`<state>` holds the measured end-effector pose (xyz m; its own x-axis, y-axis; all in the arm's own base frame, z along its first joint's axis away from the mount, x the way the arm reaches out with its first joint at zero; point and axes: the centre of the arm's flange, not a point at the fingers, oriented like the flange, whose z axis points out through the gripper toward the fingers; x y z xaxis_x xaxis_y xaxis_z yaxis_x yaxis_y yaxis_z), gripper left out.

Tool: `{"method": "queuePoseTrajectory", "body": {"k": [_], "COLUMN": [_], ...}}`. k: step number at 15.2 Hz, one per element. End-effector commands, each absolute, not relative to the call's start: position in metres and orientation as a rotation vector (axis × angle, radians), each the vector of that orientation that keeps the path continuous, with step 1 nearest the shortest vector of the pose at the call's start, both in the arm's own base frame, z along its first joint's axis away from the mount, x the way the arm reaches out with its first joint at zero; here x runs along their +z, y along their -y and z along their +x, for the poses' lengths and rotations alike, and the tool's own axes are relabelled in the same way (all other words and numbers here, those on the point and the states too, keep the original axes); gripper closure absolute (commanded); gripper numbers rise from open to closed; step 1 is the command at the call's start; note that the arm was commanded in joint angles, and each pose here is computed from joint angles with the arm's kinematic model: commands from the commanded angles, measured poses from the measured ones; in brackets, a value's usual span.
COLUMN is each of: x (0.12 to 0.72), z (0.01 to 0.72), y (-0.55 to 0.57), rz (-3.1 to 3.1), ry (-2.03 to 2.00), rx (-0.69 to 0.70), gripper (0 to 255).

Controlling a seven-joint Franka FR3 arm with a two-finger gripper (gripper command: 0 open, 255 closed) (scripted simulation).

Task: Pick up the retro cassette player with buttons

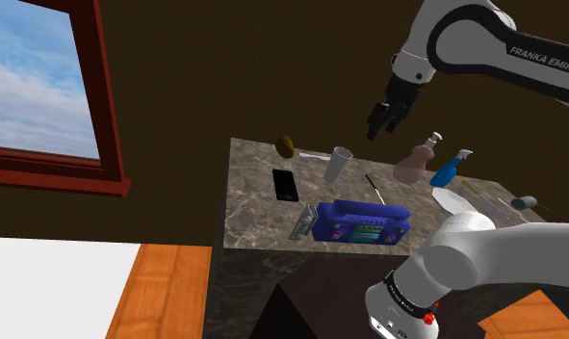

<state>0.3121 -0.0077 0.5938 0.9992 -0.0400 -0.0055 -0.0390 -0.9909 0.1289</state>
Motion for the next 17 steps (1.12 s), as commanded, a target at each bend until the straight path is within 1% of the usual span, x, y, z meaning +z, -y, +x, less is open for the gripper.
{"method": "queuePoseTrajectory", "body": {"k": [1,9,17], "x": [0.594,0.508,0.412], "z": [0.312,0.248,0.209], "y": [0.008,0.052,0.107], "rz": [3.012,3.094,3.006], "ry": [0.06,-0.637,-1.367], "rx": [-0.012,0.08,0.177], "gripper": [0,0,0]}}
